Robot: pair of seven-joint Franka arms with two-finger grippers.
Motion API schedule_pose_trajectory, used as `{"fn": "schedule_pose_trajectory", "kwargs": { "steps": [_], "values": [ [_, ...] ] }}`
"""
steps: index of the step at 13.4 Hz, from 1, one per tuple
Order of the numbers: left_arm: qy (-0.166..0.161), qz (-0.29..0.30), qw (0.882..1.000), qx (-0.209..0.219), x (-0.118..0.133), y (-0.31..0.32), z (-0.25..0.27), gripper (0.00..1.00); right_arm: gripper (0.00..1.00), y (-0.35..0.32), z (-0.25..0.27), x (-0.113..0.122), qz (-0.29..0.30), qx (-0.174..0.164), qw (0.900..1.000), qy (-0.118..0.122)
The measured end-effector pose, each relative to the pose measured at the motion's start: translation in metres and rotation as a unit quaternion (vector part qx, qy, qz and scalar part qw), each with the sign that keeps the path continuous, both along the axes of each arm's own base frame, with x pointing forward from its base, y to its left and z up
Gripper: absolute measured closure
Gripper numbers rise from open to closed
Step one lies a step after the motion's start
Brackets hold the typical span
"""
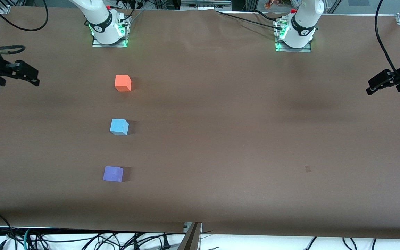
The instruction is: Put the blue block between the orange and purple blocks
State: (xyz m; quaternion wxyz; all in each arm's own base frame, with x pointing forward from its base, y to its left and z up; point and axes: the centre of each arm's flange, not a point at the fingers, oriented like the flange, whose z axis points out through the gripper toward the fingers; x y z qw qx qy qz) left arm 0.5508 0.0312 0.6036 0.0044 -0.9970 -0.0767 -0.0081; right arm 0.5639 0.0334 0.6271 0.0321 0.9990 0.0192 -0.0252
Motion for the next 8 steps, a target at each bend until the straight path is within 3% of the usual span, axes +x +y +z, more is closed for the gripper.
{"fn": "schedule_pose_trajectory", "kwargs": {
  "steps": [8],
  "values": [
    [0.008, 0.01, 1.0, -0.002, 0.0034, 0.0035, -0.008, 0.0, 0.0, 0.007, -0.0122, 0.0022, -0.002, -0.001, 1.0, 0.012]
  ]
}}
